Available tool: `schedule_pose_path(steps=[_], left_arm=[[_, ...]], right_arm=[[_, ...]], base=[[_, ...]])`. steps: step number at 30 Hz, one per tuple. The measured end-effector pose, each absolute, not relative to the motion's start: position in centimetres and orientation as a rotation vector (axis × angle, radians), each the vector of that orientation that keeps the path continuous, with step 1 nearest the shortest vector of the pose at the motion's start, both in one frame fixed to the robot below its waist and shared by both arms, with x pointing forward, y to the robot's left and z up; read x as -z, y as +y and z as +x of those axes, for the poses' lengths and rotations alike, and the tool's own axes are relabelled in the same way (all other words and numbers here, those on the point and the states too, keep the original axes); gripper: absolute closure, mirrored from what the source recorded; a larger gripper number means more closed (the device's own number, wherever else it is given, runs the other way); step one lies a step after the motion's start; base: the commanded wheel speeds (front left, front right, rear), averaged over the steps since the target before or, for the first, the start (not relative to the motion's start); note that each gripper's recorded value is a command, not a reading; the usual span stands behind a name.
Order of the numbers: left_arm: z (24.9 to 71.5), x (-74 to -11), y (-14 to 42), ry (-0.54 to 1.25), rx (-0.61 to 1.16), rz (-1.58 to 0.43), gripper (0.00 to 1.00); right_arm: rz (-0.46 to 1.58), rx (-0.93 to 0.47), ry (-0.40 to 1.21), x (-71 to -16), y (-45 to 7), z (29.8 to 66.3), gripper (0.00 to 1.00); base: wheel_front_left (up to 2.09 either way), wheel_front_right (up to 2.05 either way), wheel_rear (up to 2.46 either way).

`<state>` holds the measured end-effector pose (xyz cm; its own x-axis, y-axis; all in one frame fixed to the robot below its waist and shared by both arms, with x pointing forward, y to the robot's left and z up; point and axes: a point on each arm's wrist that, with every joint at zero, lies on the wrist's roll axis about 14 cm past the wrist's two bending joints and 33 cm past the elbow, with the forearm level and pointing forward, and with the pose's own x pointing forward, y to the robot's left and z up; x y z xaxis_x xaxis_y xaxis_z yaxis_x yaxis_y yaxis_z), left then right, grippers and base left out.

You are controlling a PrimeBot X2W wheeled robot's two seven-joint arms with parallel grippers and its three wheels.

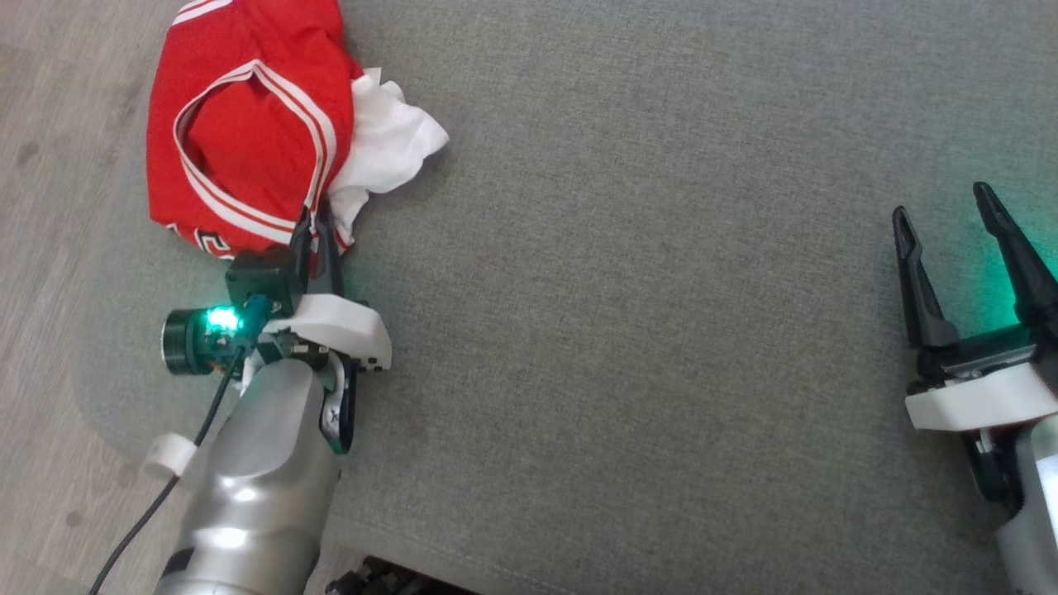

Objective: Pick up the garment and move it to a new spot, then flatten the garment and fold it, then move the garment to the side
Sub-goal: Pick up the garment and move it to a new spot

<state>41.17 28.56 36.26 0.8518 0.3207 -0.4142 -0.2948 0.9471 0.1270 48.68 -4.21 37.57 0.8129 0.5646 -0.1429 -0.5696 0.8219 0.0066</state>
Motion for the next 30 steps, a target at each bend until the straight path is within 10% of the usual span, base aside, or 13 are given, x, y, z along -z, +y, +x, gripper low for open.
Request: schedule_pose_path(steps=[15, 30], left_arm=[[48.8, -54.4, 24.4, -0.133, -0.083, 0.099, 1.00], [50.5, -77.1, 3.7, -0.648, 0.529, 0.028, 1.00]], right_arm=[[0.015, -0.509, 0.108, -41.3, -5.1, 47.0, 0.00], [0.042, -0.124, -0.066, -49.8, -16.5, 41.6, 0.00]], base=[[0.00, 0.00, 0.00], [0.00, 0.00, 0.00]])
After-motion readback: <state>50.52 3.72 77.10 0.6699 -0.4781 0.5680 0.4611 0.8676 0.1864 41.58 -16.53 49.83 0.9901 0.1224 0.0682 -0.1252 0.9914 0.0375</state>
